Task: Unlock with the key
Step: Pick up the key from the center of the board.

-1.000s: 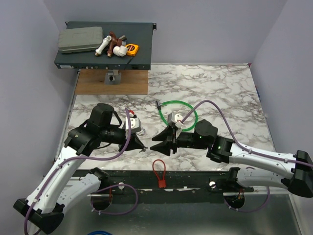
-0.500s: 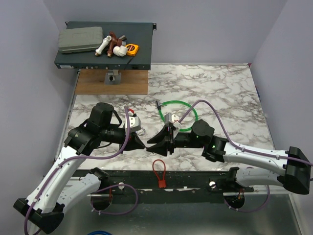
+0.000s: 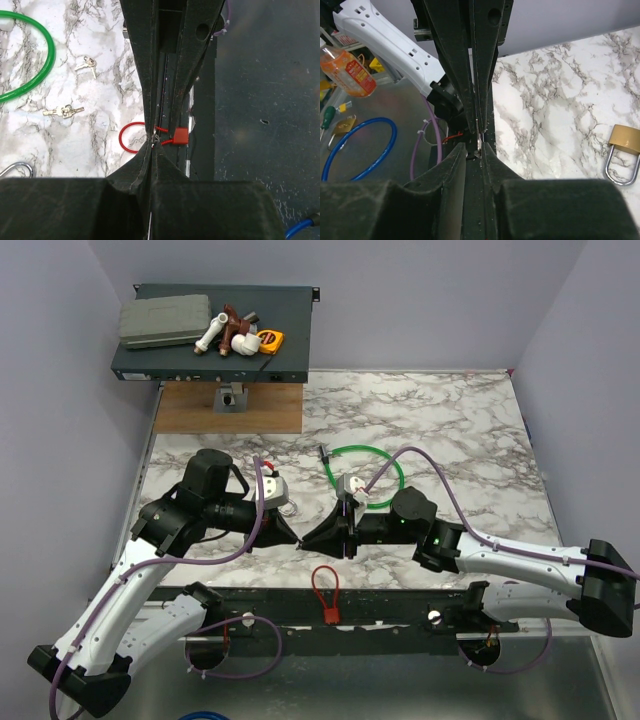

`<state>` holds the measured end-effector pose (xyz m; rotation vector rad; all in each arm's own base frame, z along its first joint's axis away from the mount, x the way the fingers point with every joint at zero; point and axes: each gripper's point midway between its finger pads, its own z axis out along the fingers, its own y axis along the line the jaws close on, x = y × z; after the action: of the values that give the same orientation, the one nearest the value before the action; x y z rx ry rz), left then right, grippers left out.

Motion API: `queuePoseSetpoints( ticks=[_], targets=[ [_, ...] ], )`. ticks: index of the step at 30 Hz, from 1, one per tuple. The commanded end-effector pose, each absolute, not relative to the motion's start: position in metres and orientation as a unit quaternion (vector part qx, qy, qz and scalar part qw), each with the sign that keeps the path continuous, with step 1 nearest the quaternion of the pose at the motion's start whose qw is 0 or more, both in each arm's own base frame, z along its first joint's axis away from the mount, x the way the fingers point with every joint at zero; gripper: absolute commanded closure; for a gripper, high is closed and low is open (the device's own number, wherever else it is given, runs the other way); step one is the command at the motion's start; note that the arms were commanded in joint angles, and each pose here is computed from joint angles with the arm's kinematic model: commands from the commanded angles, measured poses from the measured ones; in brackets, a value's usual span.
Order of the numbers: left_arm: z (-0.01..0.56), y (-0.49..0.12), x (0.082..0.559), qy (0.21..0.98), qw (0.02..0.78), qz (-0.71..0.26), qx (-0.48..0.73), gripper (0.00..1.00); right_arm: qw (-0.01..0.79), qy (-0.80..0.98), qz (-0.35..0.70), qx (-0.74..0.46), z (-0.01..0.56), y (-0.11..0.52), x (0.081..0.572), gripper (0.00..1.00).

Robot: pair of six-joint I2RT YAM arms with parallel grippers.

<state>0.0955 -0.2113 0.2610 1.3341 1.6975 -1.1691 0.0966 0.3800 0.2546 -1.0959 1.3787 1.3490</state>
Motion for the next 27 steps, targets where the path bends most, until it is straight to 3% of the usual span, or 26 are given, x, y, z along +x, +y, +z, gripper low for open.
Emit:
queuePoseSetpoints(
  ticks=[1, 7, 27],
  targets=[
    [0.275, -0.215, 0.091, 0.631, 0.346, -0.463, 0.517, 1.0, 0.447, 0.543, 0.553, -0.447, 0.261, 0.381, 0.094, 0.81],
    [0.275, -0.215, 0.09, 0.629, 0.346, -0.466, 0.517, 1.0, 0.44, 0.542, 0.559, -0.448, 0.261, 0.386, 0.094, 0.99],
    [0.272, -0.216, 0.09, 0.634, 0.341, -0.47, 0.511, 0.98, 0.444, 0.534, 0.574, -0.434, 0.277, 0.382, 0.093, 0.99]
  ],
)
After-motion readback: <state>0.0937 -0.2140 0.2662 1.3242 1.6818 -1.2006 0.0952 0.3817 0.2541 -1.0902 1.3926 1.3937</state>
